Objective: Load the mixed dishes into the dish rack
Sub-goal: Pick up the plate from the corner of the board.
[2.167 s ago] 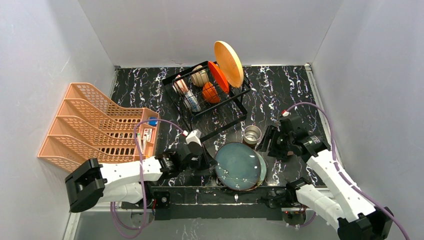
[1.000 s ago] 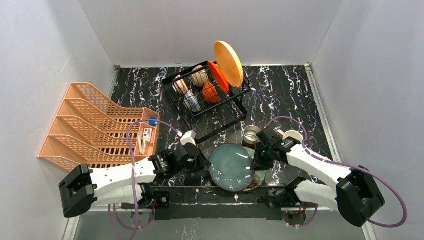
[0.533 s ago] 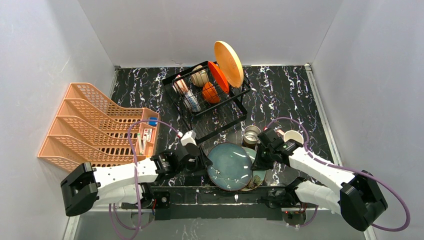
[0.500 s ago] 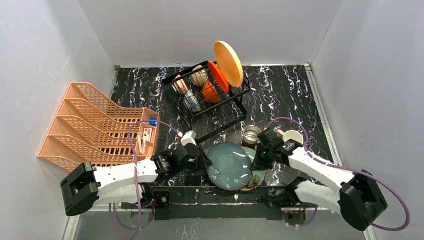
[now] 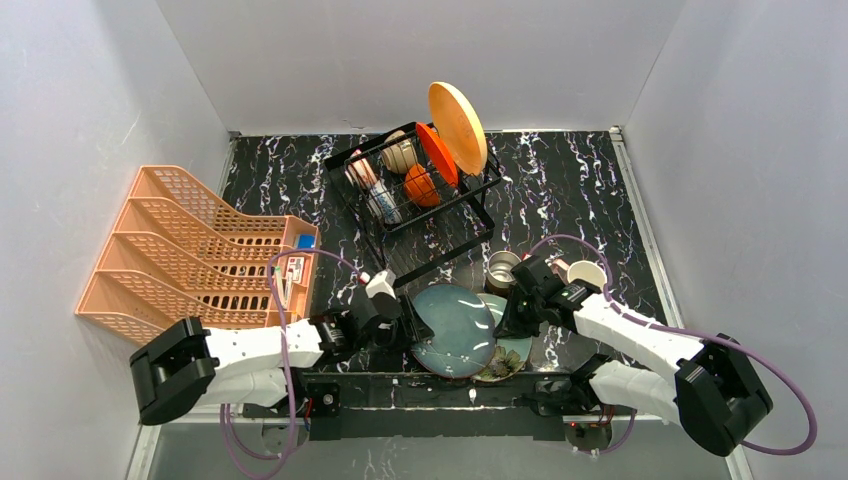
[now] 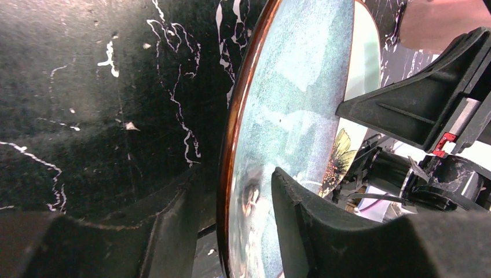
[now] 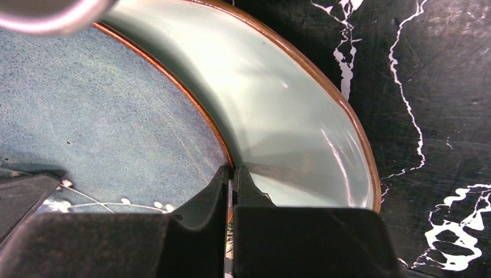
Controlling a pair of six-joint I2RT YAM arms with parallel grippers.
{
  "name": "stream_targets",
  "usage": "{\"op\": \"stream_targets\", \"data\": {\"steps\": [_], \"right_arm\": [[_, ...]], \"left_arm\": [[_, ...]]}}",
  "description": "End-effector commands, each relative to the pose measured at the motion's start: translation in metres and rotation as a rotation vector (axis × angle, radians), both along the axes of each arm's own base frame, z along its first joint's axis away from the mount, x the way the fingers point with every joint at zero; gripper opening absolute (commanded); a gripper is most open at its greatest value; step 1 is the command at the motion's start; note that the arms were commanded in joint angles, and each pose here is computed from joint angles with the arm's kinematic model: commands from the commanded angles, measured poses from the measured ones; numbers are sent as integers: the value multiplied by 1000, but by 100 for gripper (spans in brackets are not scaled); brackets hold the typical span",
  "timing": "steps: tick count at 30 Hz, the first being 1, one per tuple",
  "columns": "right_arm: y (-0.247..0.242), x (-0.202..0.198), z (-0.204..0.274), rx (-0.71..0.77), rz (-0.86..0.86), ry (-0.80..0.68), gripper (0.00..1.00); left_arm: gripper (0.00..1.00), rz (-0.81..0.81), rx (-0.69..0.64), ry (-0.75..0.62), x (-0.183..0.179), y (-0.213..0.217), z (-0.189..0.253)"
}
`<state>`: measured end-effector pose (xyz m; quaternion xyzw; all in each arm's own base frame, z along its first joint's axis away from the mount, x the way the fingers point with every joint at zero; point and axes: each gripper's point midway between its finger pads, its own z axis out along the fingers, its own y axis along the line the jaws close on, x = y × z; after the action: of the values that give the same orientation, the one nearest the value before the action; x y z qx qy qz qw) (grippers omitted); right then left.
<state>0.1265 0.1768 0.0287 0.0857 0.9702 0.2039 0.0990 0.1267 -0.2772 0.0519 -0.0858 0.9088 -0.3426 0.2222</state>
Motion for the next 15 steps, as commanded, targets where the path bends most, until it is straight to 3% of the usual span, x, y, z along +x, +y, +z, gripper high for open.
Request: {"op": "stream_targets", "data": {"steps": [1,9,15], "right_arm": [[-29,-17,-27,-141,-15,55,1],[-29,-17,-27,-142,-15,53,1],[-26,-14,-22,-134,-18,41,1]], "left_arm": [[40,-29,-47,6,-3,-11,0],[3,-31,-74,-11,-1,-15,5],[0,-25,-89,-34,3,-16,16]]}}
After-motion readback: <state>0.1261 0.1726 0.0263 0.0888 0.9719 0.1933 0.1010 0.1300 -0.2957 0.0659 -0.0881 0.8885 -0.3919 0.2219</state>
